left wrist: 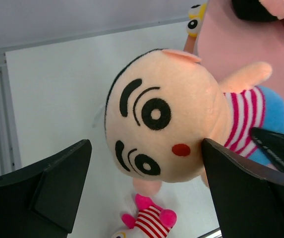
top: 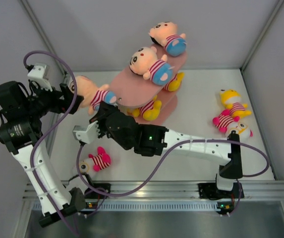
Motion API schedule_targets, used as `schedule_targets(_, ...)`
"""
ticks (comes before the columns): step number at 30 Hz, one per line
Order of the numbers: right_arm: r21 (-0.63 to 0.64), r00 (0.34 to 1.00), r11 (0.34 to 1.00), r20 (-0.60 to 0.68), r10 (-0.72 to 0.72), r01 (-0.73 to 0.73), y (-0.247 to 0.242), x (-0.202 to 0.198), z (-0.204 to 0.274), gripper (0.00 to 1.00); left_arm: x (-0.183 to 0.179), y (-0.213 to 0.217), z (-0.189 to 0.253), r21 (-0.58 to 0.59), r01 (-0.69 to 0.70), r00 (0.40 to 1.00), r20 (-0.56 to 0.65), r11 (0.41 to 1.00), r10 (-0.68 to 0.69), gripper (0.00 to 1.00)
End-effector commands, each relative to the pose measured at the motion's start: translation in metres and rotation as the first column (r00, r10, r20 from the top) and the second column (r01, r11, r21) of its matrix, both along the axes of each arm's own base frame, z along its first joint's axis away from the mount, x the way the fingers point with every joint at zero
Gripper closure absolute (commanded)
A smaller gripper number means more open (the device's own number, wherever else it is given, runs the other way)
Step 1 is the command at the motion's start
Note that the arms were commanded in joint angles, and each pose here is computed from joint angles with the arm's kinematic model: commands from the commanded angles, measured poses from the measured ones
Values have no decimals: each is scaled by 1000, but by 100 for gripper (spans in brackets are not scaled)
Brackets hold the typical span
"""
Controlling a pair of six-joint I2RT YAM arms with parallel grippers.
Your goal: Place and organize the stuffed toys onto the shelf
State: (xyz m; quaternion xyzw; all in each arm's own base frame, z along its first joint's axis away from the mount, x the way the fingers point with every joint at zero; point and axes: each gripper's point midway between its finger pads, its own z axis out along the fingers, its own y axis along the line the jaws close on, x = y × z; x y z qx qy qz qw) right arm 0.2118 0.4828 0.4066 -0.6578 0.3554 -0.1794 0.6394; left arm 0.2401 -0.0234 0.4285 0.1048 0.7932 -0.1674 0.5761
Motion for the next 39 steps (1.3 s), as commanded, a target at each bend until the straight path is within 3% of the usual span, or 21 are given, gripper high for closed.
schedule_targets(1, 204, 999, 978, -4, 38, -37, -36, -8, 82, 100, 6, 18, -14, 38, -86, 995, -41, 996, 87, 1)
schedule_targets(8, 143, 995, 990, -92, 33, -20, -72, 2, 84, 100, 5, 39, -15, 137, -181, 982, -22, 974, 186, 1)
schedule_targets(17, 121, 981, 991, -193, -34, 58, -124, 13, 77, 100, -2, 30, -5, 131, -154, 988, 15, 979, 153, 1)
schedule_targets(22, 62, 962, 998, -273, 10, 7, -141, 16, 57, 100, -3, 31, -8, 144, -154, 988, 11, 978, 154, 2)
schedule_targets(28, -58, 955, 994, -276, -108, 96, -150, 40, 23, 100, -2, 30, -15, 143, -141, 990, -4, 980, 143, 1)
schedule_targets(34, -66, 940, 977, -265, -215, 205, -166, 77, 19, 100, -2, 29, -16, 139, -130, 991, -7, 982, 133, 1)
schedule_targets(39, -78, 945, 979, -258, -200, 186, -167, 87, 12, 100, -2, 28, -19, 134, -123, 992, -13, 983, 126, 1)
